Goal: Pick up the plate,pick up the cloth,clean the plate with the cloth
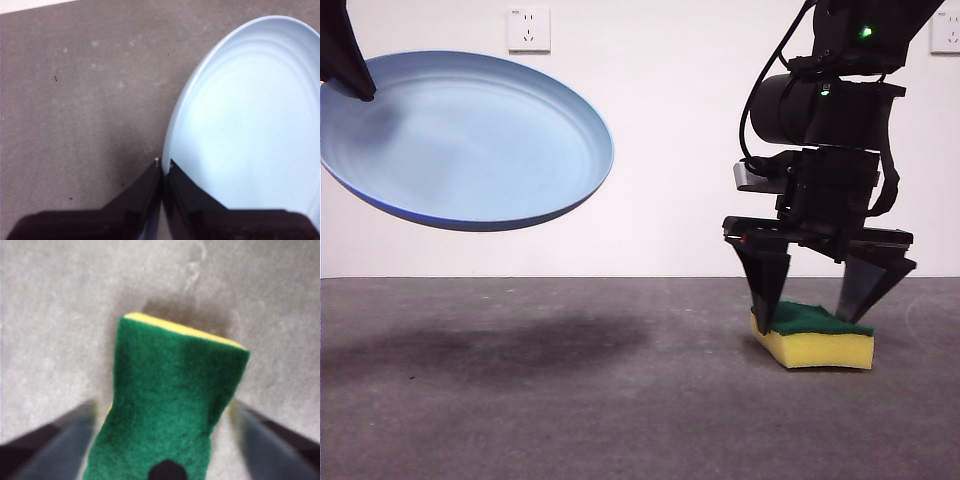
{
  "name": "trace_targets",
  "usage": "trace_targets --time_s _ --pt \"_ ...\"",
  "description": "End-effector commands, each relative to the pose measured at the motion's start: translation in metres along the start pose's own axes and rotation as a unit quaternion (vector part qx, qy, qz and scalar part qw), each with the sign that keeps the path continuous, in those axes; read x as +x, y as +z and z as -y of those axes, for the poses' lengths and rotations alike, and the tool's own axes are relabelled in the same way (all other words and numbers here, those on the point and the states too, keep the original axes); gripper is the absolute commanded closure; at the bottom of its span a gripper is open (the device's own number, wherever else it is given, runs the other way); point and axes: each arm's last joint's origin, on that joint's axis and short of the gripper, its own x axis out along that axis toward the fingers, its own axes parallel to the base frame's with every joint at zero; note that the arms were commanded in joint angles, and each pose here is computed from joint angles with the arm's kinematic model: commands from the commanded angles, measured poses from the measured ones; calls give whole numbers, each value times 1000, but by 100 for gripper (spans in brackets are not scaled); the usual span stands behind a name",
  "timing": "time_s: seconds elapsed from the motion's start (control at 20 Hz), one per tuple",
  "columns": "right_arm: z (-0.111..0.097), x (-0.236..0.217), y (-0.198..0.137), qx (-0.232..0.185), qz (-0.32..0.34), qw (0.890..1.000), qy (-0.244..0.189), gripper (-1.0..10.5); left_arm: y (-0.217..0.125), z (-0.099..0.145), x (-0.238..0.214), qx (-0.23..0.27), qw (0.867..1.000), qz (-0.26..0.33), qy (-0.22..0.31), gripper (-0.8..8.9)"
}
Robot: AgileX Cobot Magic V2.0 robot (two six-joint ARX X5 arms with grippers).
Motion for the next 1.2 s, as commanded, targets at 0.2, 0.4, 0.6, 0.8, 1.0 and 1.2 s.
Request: trace_targets --time_s 0.2,0.4,0.6,0.8,1.0,1.2 --pt "1 2 0 -4 -3 1000 0 962 -1 0 1 -7 1000 1 -2 822" --pt "1 2 0 -7 -4 1000 0 962 -4 0 1 -6 1000 -12 -2 822" --pt "0 -3 0 -8 4 1000 5 962 -6 0 5 -6 1000 -28 -1 822" --pt "-7 -46 0 -14 59 993 97 962 -7 1 32 -25 998 -58 1 822" --pt "-20 -105 -11 -36 135 978 154 962 -13 4 74 -50 994 -92 -2 822" --pt "-45 -139 -25 -74 182 964 180 962 -17 14 98 -89 987 -110 -73 822"
